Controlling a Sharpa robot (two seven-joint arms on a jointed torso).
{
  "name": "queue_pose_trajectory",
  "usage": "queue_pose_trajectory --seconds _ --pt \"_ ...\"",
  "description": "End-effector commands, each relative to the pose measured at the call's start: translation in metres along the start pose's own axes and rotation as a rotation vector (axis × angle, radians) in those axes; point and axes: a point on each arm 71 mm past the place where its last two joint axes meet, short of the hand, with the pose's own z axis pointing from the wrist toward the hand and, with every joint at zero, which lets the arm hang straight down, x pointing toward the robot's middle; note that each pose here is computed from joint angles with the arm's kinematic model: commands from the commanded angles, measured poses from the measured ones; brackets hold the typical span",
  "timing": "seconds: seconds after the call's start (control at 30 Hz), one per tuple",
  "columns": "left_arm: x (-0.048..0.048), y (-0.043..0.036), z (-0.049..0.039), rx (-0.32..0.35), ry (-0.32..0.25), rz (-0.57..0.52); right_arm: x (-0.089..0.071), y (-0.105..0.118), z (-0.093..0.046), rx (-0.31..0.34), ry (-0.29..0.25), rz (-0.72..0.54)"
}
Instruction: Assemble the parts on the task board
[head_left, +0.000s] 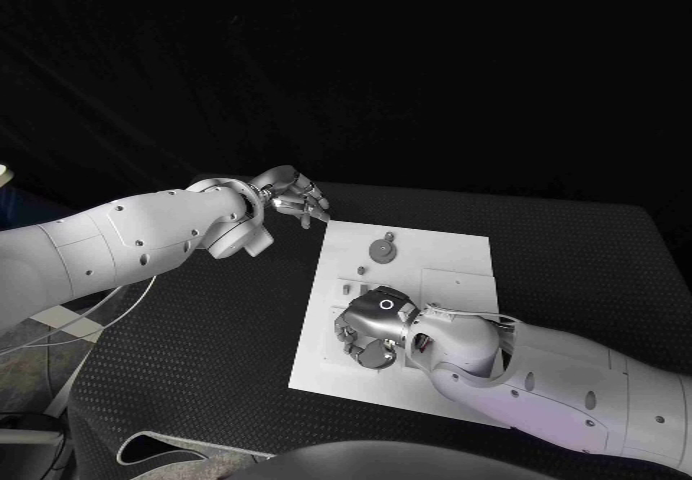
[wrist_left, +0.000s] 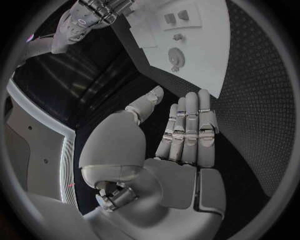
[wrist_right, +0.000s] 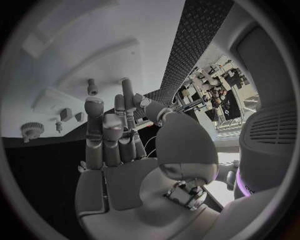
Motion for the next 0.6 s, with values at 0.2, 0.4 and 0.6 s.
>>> queue_pose_trajectory --seconds 0.2,0.4,0.6 --pt "0.0012 -0.0019 0.0003 0.008 0.010 -0.008 0.0160 -0.0063 -0.0038 0.029 0.089 -0.041" --pt "0.0010 -0.0017 0.0002 0.007 0.010 -0.008 0.0158 -0.0077 -0.0047 0.033 0.082 -0.052" --pt "0.0007 -0.0015 0.0000 0.007 0.009 -0.008 0.0159 -0.0094 -0.0061 0.038 0.080 -0.057"
